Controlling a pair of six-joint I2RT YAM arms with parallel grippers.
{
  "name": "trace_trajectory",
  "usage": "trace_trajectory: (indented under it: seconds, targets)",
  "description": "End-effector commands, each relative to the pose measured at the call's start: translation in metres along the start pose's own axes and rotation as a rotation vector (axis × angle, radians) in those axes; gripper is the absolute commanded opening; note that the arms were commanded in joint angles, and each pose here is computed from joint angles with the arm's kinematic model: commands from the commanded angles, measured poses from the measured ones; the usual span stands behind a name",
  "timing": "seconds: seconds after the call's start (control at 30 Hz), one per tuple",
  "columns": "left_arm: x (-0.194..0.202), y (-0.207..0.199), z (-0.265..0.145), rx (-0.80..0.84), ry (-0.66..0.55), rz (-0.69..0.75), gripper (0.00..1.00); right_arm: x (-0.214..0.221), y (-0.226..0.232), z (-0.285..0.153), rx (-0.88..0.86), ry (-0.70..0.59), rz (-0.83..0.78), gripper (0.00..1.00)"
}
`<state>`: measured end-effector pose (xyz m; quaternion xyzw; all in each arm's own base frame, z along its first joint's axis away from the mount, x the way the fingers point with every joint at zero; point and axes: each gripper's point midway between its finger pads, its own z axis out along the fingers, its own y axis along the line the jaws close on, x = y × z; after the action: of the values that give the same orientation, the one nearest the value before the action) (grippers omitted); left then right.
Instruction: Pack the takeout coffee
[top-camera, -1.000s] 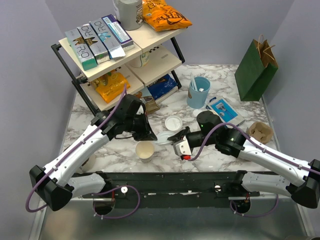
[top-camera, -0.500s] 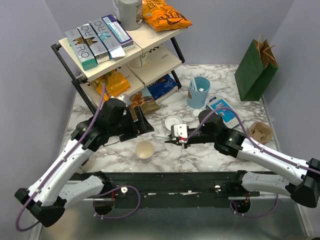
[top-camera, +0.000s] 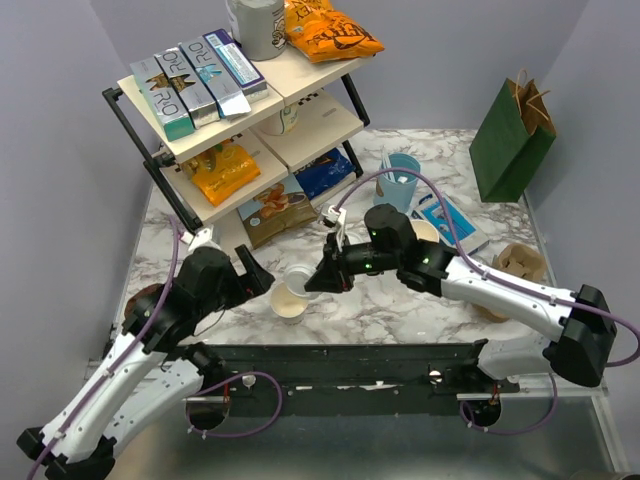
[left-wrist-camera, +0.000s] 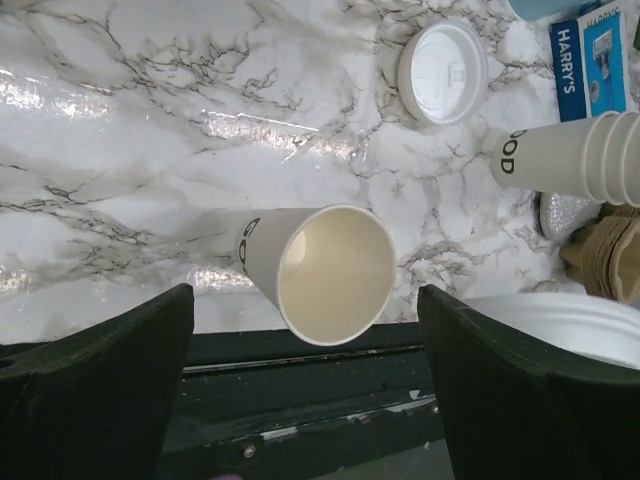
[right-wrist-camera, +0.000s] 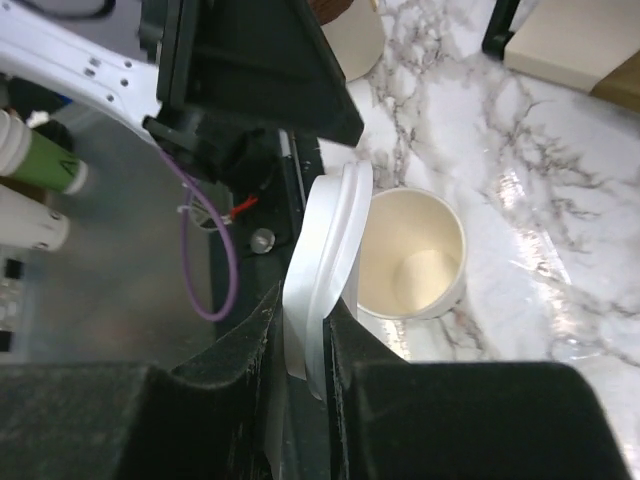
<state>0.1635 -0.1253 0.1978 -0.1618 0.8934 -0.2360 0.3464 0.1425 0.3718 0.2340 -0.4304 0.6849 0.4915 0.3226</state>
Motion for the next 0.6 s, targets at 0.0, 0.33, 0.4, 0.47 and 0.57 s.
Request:
trace_trajectory:
  seconds: [0.0,0.33,0.4,0.47,0.57]
  targets:
    - [-0.005,-0.018,-0.01,0.21,-0.1,-0.009,0.99,-0.006,0.008,0.013,-0.028,0.01,0.223,0.24]
    - [0.017,-0.007,0.011,0.2,-0.037,0.016,0.99,0.013,-0.009,0.038,0.005,0.08,0.38,0.27]
    - [0.02,-0.004,0.017,0.179,-0.024,0.021,0.99,0.021,-0.014,0.041,0.028,0.09,0.412,0.27]
    - [0.021,-0.005,0.02,0.183,-0.019,0.016,0.99,0.026,-0.018,0.044,0.04,0.101,0.428,0.27]
    - [0.024,-0.009,0.021,0.215,-0.012,0.008,0.99,0.033,-0.022,0.049,0.049,0.119,0.458,0.28]
